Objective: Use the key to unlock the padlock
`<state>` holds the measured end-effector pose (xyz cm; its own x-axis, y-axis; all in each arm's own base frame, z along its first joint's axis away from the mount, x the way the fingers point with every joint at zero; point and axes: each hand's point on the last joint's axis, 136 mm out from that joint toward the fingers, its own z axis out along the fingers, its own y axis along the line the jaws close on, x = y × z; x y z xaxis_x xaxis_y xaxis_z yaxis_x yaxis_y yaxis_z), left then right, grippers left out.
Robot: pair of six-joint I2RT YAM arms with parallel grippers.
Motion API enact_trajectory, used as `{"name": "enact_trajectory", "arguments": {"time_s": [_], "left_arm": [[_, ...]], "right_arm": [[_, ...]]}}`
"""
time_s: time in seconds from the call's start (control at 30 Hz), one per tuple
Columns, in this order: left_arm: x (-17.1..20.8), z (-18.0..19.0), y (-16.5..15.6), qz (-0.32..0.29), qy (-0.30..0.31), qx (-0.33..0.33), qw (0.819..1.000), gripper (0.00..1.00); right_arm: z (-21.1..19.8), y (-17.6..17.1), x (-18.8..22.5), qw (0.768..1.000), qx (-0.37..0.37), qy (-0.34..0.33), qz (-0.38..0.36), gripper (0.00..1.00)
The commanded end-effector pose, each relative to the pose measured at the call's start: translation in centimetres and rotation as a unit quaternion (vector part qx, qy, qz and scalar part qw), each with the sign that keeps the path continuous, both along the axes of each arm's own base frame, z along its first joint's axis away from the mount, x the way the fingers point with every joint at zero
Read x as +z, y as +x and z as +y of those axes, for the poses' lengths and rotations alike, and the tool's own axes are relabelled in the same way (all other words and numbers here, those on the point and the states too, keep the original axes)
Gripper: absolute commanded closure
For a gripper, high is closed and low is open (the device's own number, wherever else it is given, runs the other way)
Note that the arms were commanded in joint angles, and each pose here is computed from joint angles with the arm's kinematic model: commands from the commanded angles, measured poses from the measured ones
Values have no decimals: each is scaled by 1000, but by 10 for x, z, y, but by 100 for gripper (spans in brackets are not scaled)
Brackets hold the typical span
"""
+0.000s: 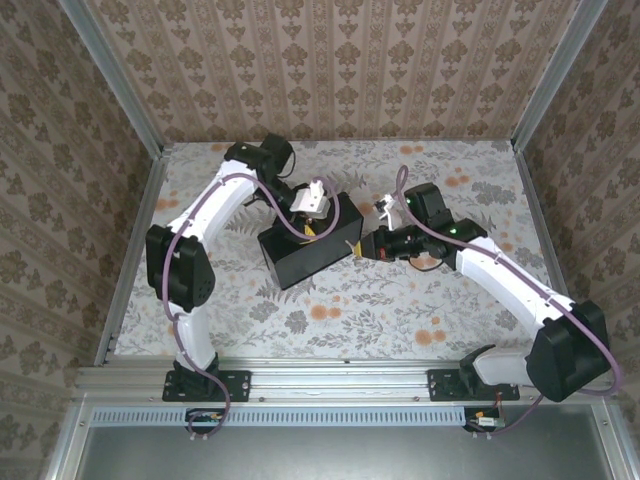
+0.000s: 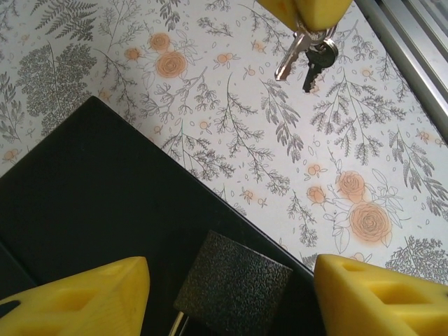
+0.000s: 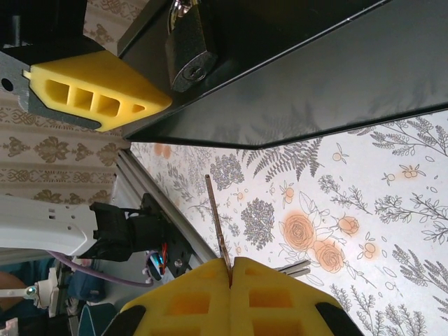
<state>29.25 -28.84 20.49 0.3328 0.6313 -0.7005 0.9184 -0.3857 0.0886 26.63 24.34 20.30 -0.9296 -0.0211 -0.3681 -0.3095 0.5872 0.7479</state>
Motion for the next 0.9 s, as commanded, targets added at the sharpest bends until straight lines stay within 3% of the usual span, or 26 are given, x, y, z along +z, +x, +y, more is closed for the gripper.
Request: {"name": "enact_trajectory", "arguments": {"time_s": [0.0, 0.3, 0.57, 0.7, 0.87], "left_arm": [[0, 4, -6, 10, -2, -12, 1000, 38], [-5, 0, -7, 8, -10, -20, 1000, 46], [-8, -5, -13, 20, -10, -28, 999, 62], [-7, -5, -10, 15, -13, -18, 1000, 60], [9, -4, -10, 1, -38, -15, 999, 42]], "right_arm": [[8, 1, 6, 1000, 15, 10, 4, 100], [17, 4, 9, 999, 26, 20, 4, 100], [18, 5, 6, 1000, 26, 15, 7, 100], [20, 5, 7, 999, 29, 19, 5, 100], [24, 10, -2, 999, 33, 14, 15, 100]]}}
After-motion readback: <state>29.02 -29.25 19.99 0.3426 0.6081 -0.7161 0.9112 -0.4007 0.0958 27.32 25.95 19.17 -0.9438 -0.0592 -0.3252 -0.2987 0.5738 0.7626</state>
